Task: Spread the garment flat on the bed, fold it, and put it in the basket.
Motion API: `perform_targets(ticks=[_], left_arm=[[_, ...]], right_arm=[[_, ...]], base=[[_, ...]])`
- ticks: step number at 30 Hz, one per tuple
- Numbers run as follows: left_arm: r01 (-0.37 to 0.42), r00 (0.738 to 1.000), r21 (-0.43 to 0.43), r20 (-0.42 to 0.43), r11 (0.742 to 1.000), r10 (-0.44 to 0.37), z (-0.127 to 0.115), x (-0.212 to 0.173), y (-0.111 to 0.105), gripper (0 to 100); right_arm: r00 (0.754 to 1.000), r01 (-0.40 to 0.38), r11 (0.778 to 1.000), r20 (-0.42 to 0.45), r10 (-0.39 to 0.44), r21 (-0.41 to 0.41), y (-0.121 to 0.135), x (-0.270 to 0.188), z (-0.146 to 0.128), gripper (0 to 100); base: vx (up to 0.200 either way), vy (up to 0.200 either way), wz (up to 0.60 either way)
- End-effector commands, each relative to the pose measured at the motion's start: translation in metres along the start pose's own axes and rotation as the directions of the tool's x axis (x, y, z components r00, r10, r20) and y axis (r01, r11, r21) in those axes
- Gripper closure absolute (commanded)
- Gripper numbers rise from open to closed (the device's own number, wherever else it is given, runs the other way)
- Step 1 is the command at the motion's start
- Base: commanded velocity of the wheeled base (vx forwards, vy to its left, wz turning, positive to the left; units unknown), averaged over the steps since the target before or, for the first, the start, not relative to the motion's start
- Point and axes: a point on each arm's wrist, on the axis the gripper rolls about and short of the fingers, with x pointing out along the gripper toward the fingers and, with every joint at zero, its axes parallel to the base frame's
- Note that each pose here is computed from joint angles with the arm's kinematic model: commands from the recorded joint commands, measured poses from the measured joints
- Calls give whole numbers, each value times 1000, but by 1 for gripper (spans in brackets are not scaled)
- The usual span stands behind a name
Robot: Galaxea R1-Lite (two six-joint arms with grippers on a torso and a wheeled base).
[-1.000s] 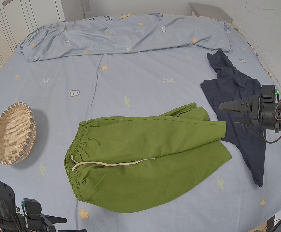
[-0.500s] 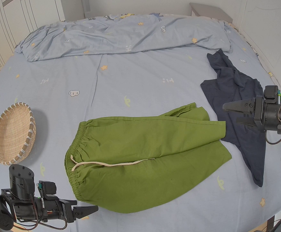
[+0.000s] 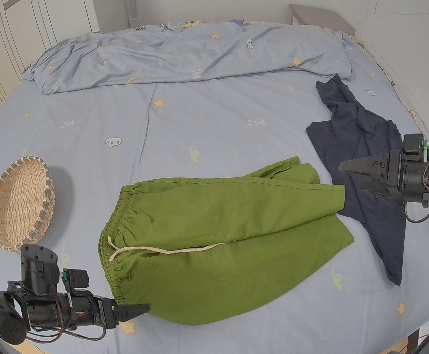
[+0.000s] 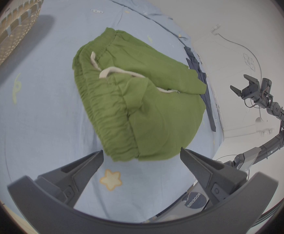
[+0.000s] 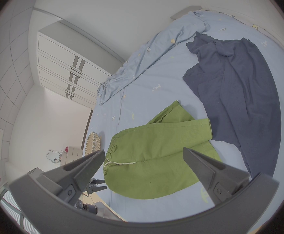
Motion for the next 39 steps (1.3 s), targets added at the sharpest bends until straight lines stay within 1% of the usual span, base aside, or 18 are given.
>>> perform_targets(ticks=[1,8,13,14,20,25,29,31,32,33,34,36,37,38,39], left_arm=[[6,1000,6,16,1000,-6,8,7,-1,0],[-2,1000,1,0,1000,2,7,11,1,0],[-2,1000,13,7,1000,2,8,11,2,0],[0,1000,14,11,1000,0,9,12,2,100],[-3,1000,12,31,1000,2,11,19,6,100],[-1,998,10,66,1000,1,12,17,8,100],[13,993,0,115,1000,-13,22,15,8,100],[27,989,-7,144,1000,-26,33,17,7,100],[29,988,-11,149,1000,-27,36,18,6,100],[29,987,-20,157,999,-25,43,21,5,100],[28,988,-23,154,999,-24,44,22,5,100],[1,990,-52,141,999,7,59,25,9,100],[-4,991,-56,136,998,11,59,25,9,100],[-22,995,-85,99,996,31,66,26,12,100],[-26,997,-100,71,995,33,67,25,13,100]], right_arm=[[1000,3,1000,-5,-3,3,-1,2,-1,0],[1000,5,1000,-9,-5,4,-2,2,-2,0],[1000,1,1000,-14,-1,2,-1,2,-3,0],[1000,0,1000,-15,0,2,-1,3,-3,0],[1000,2,1000,-15,-2,1,-1,3,-3,0],[1000,1,1000,-14,-1,1,-1,2,-3,0],[1000,0,1000,-15,0,0,-1,3,-3,0],[1000,0,1000,-14,0,0,0,2,-2,0],[1000,0,1000,-14,0,1,0,2,-2,0],[1000,1,1000,-14,-1,1,-1,3,-2,0],[1000,0,1000,-15,0,0,-1,3,-3,0],[1000,0,1000,-17,0,2,0,3,-3,0],[1000,0,1000,-17,0,2,0,3,-3,0],[1000,0,1000,-17,0,2,0,3,-3,0],[1000,0,1000,-17,0,0,0,3,-3,0]], base=[[0,0,0],[0,0,0],[0,0,0],[0,0,0],[0,0,0],[0,0,0],[0,0,0],[0,0,0],[0,0,0],[0,0,0],[0,0,0],[0,0,0],[0,0,0],[0,0,0],[0,0,0]])
